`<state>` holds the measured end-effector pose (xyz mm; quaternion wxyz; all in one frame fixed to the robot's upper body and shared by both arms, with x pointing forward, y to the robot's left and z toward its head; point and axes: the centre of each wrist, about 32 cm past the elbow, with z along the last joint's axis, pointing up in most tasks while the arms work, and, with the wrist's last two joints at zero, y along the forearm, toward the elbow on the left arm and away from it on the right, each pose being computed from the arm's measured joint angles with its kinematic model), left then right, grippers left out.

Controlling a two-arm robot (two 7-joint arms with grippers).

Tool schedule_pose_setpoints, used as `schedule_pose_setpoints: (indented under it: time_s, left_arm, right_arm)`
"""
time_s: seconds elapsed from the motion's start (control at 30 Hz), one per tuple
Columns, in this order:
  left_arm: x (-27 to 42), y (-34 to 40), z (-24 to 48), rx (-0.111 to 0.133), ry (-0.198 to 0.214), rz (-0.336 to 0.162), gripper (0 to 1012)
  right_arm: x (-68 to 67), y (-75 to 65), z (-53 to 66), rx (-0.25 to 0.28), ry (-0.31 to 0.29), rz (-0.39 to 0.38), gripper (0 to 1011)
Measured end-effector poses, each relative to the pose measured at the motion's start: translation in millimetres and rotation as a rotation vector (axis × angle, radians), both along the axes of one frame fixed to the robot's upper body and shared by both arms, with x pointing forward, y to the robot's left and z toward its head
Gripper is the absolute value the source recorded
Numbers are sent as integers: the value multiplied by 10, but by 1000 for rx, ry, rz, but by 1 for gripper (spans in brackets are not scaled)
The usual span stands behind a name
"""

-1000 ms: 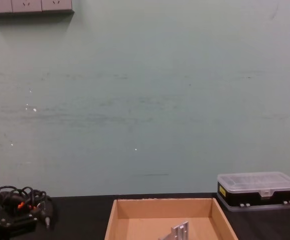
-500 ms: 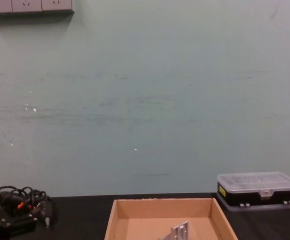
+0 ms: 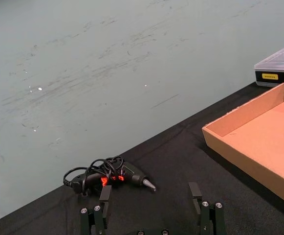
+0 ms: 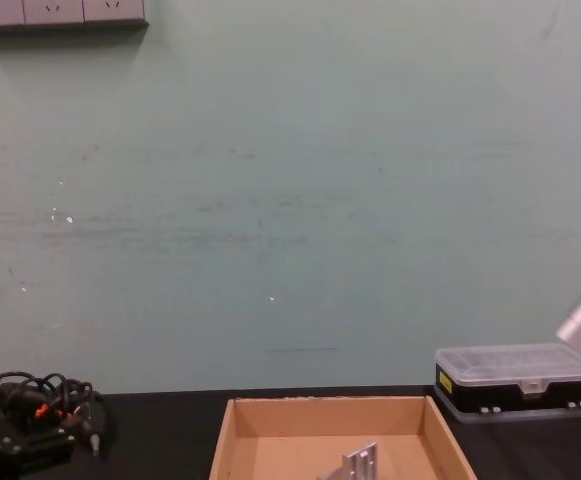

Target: Use one hand to pick up the angle iron from the table and place it into the box.

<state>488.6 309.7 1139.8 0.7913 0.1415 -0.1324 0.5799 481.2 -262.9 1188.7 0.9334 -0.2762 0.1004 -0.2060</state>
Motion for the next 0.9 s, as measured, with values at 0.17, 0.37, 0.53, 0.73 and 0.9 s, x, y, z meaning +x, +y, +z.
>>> schedule_pose_setpoints:
  time_s: [0.17, 0.37, 0.53, 0.73, 0.9]
  left_arm:
    - [0, 0, 0, 0, 0, 0, 1000]
    - [0, 0, 0, 0, 0, 0, 1000]
    - [0, 0, 0, 0, 0, 0, 1000]
    - [0, 0, 0, 0, 0, 0, 1000]
    - [0, 0, 0, 0, 0, 0, 1000]
  right_arm:
    - [8, 30, 0, -9, 1, -5, 1003]
    - [17, 62, 6, -34, -1, -20, 1003]
    - [17, 59, 6, -33, -1, -20, 1003]
    - [16, 56, 4, -31, -2, -19, 969]
    - [15, 54, 4, -28, -2, -17, 837]
